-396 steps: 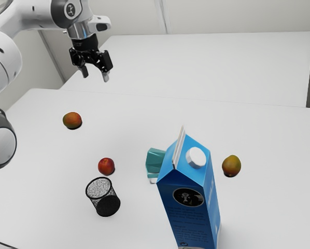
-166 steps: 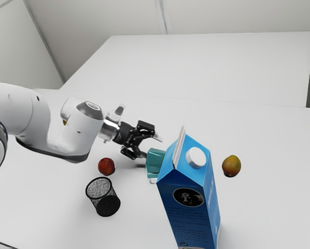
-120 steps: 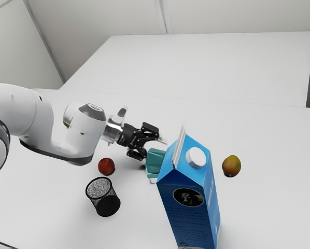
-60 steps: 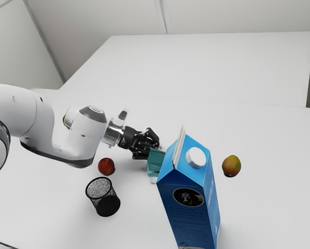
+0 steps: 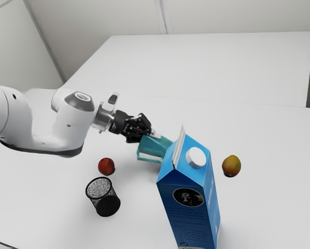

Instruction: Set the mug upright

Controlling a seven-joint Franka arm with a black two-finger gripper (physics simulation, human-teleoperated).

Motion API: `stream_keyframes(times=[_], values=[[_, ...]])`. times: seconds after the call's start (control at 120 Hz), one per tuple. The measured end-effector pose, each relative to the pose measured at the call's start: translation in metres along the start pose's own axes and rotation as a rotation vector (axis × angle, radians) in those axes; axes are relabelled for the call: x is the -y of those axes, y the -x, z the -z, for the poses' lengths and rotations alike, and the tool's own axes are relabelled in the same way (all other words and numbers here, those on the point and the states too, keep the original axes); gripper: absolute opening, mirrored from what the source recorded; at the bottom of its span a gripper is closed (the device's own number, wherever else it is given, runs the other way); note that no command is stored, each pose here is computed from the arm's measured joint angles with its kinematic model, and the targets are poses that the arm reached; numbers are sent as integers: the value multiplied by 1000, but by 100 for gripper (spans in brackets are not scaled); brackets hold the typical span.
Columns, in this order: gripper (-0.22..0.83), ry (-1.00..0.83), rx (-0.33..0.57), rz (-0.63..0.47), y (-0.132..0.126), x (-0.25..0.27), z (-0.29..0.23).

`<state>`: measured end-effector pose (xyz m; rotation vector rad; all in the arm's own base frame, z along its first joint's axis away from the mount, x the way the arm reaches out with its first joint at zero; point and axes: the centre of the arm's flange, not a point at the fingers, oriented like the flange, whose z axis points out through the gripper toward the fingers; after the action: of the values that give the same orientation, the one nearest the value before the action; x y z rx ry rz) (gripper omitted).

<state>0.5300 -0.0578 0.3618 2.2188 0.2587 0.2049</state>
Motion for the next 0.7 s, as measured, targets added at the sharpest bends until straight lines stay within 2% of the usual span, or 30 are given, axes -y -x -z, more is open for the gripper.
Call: stream_keyframes(times=[0.233,0.383,0.567,0.7], values=[[-16,-313,77,-240,-17,-18,37],[-16,-558,127,-370,-40,-20,50],[-16,-759,212,-455,-53,-14,29],[-16,-830,245,-452,-54,-1,18]])
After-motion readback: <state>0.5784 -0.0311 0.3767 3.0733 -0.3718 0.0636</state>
